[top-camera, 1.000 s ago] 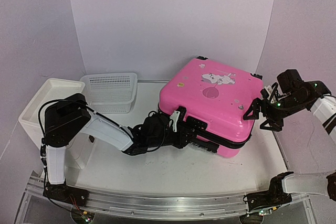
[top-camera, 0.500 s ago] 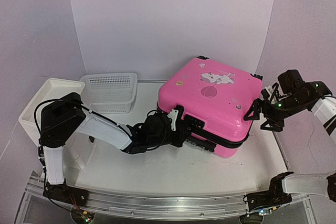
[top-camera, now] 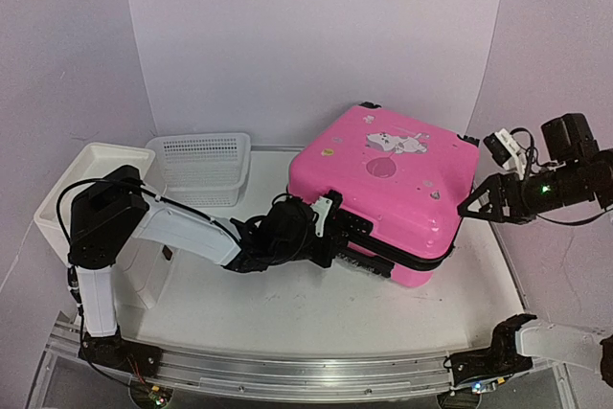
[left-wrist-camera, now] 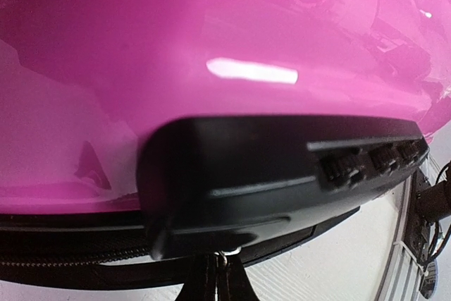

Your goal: Open, take out, and arrange the luggage

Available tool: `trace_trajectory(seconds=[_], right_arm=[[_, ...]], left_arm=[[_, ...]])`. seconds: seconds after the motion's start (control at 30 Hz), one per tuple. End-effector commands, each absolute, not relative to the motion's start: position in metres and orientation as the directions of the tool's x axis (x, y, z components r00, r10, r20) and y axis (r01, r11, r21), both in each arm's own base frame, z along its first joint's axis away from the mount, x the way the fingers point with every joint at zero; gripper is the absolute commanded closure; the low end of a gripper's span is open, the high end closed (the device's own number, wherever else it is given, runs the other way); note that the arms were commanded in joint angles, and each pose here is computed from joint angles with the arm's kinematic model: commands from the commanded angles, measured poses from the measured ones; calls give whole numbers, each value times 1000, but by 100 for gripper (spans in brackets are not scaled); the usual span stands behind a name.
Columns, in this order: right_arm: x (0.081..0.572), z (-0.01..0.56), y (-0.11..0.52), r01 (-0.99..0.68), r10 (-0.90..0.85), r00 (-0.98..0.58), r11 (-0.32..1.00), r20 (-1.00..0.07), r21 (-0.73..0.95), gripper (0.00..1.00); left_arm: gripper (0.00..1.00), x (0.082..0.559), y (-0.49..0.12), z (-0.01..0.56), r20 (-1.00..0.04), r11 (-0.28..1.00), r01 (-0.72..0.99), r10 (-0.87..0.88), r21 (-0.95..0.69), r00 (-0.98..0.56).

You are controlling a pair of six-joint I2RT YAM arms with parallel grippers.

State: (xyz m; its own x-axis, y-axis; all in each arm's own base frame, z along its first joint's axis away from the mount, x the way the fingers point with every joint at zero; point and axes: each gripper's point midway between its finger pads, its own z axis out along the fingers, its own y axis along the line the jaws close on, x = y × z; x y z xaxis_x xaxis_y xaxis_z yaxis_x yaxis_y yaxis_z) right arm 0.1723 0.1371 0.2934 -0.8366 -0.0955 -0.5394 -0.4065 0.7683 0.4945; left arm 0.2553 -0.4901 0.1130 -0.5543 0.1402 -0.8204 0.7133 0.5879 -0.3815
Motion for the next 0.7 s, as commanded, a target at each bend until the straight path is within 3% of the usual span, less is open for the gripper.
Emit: trace_trajectory(seconds=[0.0,0.07,0.23,0.47,0.67], right_arm=[[166,308,173,-556,-222,-791,648,-570,520,2],[164,300,190,-613,-314,-759,640,-570,464,2],[158,259,238,-792,-661,-547,608,-513,61,2],[169,209,285,-914,-782,-270,391,-562,-105,3],[196,176,312,-917,-798,-44,271,-601,-293,23]], left_arm=[[100,269,-478,126,-827,619,712,173,-330,-534],[100,269,-477,128,-828,611,727,199,-314,-524],[100,271,-470,126,-813,621,719,217,-312,-540],[100,276,-456,118,-795,631,707,229,-318,-562],[100,275,-462,126,-795,582,737,237,-344,-558]])
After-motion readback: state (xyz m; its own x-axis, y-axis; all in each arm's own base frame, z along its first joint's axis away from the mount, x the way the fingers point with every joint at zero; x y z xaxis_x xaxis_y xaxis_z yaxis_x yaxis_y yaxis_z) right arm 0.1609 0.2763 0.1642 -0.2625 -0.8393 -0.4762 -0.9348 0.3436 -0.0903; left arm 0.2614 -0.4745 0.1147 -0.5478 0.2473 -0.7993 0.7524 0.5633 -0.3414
